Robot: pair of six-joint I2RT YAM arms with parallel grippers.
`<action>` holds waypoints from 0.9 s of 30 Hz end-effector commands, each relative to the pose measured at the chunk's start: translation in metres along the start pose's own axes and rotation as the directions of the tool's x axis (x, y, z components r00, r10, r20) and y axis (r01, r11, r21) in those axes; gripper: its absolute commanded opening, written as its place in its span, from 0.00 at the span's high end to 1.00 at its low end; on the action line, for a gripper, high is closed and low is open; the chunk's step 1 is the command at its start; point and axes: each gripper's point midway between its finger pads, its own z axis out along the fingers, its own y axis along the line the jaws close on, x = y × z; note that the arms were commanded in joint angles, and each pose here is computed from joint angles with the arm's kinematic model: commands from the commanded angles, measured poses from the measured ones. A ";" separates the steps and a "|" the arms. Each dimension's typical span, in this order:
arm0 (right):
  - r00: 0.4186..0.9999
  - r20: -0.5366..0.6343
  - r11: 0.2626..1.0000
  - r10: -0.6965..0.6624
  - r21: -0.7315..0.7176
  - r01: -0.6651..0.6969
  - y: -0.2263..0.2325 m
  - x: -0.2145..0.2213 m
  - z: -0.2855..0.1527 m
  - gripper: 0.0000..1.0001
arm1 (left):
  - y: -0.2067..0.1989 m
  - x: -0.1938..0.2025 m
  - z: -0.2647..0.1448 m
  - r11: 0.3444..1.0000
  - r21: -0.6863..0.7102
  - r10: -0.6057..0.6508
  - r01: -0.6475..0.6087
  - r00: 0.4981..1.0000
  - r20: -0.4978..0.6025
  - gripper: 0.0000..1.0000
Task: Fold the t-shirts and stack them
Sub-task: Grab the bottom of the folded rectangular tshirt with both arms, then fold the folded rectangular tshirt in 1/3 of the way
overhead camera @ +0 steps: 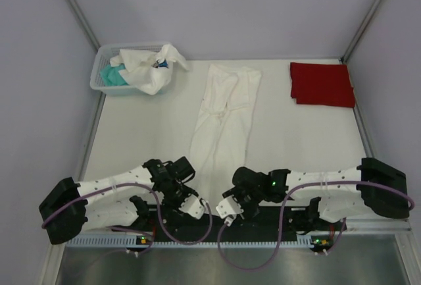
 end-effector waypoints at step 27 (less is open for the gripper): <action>0.679 0.451 0.567 0.579 0.376 -0.733 -0.184 0.042 -0.108 1.00 | 0.193 -0.025 -0.131 0.700 -0.520 -0.394 0.490 0.872 0.291 1.00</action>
